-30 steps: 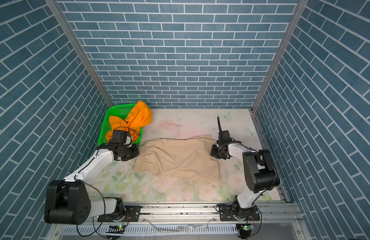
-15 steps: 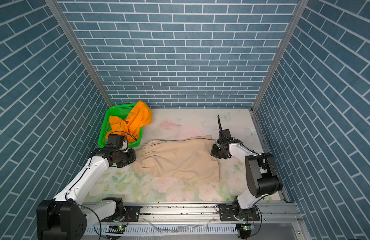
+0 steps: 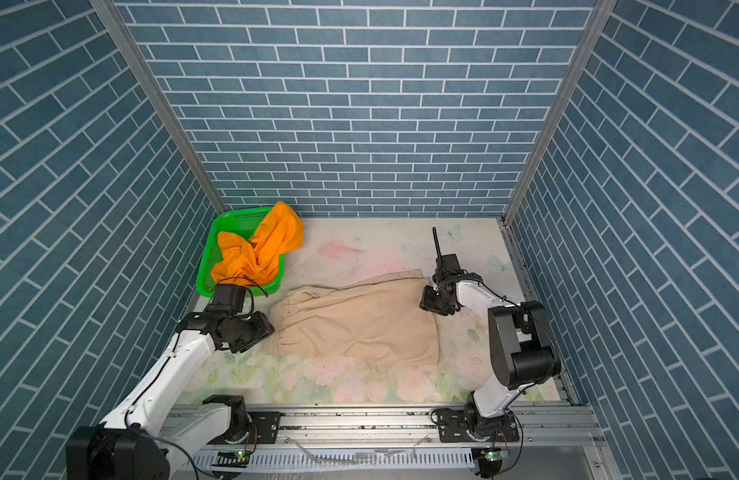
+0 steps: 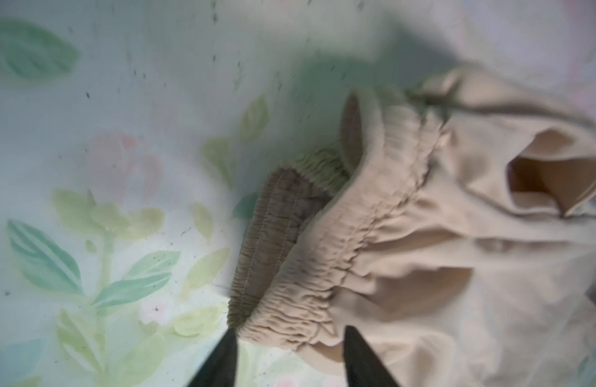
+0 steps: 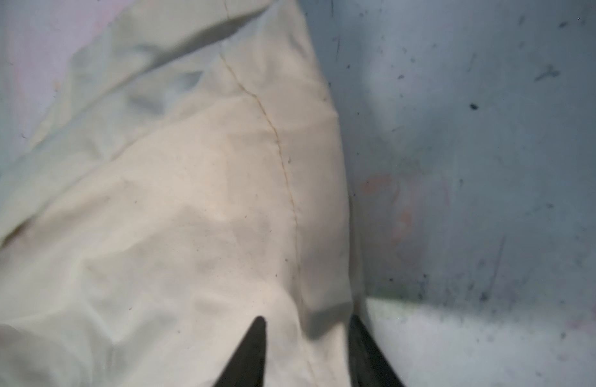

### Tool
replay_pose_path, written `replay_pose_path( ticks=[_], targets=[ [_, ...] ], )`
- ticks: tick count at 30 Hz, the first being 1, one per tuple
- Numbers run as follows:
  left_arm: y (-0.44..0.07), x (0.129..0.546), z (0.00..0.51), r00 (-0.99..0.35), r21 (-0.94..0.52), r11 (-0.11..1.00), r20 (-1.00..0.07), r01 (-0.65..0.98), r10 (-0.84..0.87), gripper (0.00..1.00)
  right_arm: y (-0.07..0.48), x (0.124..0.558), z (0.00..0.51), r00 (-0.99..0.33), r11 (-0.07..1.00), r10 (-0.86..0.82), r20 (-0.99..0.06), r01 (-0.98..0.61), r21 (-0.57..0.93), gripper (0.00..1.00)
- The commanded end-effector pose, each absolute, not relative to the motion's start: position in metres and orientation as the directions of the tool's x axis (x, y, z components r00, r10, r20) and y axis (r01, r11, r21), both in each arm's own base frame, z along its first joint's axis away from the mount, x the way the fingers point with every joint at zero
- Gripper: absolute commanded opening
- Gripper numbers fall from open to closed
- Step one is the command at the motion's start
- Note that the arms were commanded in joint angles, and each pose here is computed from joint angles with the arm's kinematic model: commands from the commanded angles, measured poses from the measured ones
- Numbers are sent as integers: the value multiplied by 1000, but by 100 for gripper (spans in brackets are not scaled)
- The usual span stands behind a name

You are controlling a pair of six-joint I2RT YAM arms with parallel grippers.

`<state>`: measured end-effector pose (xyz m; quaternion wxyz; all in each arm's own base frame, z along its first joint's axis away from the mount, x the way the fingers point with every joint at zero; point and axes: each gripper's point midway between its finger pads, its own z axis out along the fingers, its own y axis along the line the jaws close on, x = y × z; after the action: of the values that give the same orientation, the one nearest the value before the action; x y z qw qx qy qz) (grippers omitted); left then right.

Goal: Fold and stack the shorts

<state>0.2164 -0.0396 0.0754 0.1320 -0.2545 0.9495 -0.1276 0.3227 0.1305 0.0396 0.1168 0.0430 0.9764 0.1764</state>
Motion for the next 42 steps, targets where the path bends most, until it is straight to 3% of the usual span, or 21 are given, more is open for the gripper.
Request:
replay_pose_path(
  ticks=[1, 5, 11, 17, 28, 36, 42],
  targets=[
    [-34, 238, 84, -813, -314, 840, -255, -442, -523, 100, 130, 332, 53, -961, 940, 93, -261, -1, 341, 55],
    [-46, 274, 127, -808, -398, 860, -359, -321, -468, 100, 141, 338, 76, -945, 925, 45, -324, -83, 371, 58],
    [-62, 301, 147, -829, -448, 866, -381, -221, -408, 100, 148, 344, 87, -920, 932, -22, -391, -160, 324, 60],
    [-107, 328, 157, -836, -577, 815, -425, -44, -346, 100, 185, 363, 96, -890, 878, -40, -454, -249, 410, 56],
    [-172, 364, 132, -852, -568, 811, -487, 143, -191, 100, 226, 394, 51, -920, 852, -51, -388, -243, 463, 56],
    [-162, 396, 89, -888, -431, 901, -432, 50, -157, 100, 226, 392, 44, -923, 861, -55, -382, -237, 449, 56],
    [-121, 380, 144, -875, -326, 944, -445, -42, -192, 100, 227, 391, 58, -913, 852, -58, -404, -256, 457, 58]
  ],
)
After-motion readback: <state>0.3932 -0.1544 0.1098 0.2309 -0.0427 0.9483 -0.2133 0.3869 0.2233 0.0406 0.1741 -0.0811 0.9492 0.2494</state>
